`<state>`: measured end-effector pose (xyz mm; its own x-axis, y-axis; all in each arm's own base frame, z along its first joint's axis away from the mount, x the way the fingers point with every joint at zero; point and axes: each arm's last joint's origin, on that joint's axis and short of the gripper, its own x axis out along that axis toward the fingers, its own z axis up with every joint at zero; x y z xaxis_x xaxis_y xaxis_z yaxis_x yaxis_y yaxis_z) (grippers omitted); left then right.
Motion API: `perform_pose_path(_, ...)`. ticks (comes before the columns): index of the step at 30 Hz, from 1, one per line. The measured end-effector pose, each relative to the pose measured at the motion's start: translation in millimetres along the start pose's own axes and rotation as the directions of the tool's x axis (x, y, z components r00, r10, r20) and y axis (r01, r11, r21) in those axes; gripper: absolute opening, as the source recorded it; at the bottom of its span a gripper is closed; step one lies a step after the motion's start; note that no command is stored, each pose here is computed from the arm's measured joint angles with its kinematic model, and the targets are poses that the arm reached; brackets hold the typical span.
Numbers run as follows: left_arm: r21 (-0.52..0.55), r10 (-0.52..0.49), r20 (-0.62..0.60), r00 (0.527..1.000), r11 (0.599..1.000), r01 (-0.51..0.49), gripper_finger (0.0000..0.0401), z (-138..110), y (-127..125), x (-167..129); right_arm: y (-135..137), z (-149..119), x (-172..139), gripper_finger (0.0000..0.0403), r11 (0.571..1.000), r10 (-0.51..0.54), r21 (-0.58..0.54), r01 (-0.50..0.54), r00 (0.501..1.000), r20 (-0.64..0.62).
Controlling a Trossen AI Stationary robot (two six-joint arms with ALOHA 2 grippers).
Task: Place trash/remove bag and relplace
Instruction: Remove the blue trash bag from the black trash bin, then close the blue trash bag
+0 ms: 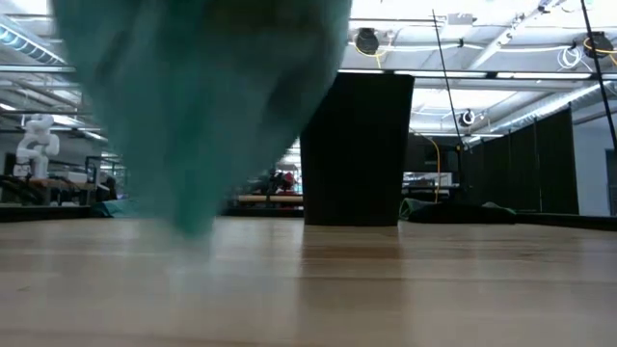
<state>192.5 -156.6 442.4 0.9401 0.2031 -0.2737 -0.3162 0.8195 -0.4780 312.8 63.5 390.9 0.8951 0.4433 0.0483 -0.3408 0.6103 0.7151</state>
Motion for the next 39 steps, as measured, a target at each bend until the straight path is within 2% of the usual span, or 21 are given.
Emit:
perform_pose_path(4, 0.005, 0.142, -0.076, 0.987, 0.990, -0.143, 0.0000, -14, 21, 9, -26, -18, -2, 0.0000, 0.996, -0.077, 0.036, 0.078, 0.997, -0.018)
perform_pose_path(8, 0.014, 0.197, -0.164, 0.966, 0.980, -0.198, 0.0000, -28, 33, 12, -56, -44, -7, 0.0000, 0.981, -0.157, 0.118, 0.157, 0.988, -0.016)
perform_pose_path(15, 0.008, 0.223, -0.216, 0.951, 0.974, -0.227, 0.0000, -44, 40, 19, -80, -72, -23, 0.0009, 0.972, -0.079, 0.234, 0.035, 0.981, 0.179)
perform_pose_path(18, -0.003, 0.237, -0.216, 0.947, 0.970, -0.244, 0.0000, -47, 42, 21, -83, -77, -29, 0.0039, 0.972, -0.045, 0.233, -0.009, 0.974, 0.223)
perform_pose_path(27, -0.029, 0.216, -0.215, 0.952, 0.973, -0.228, 0.0000, -53, 41, 25, -76, -73, -32, 0.0177, 0.971, 0.056, 0.210, -0.113, 0.964, 0.259)
perform_pose_path(30, -0.025, 0.217, -0.210, 0.953, 0.973, -0.227, 0.0000, -53, 41, 25, -73, -72, -33, 0.0199, 0.969, 0.099, 0.195, -0.155, 0.958, 0.268)
perform_pose_path(34, -0.026, 0.217, -0.206, 0.954, 0.974, -0.227, 0.0000, -53, 41, 25, -72, -71, -33, 0.0182, 0.966, 0.108, 0.199, -0.166, 0.956, 0.272)
perform_pose_path(37, -0.028, 0.216, -0.204, 0.955, 0.974, -0.226, 0.0000, -52, 41, 25, -71, -72, -32, 0.0132, 0.965, 0.114, 0.197, -0.171, 0.955, 0.273)
perform_pose_path(39, -0.028, 0.215, -0.203, 0.955, 0.974, -0.225, 0.0000, -52, 41, 25, -71, -72, -32, 0.0082, 0.966, 0.111, 0.198, -0.168, 0.956, 0.271)
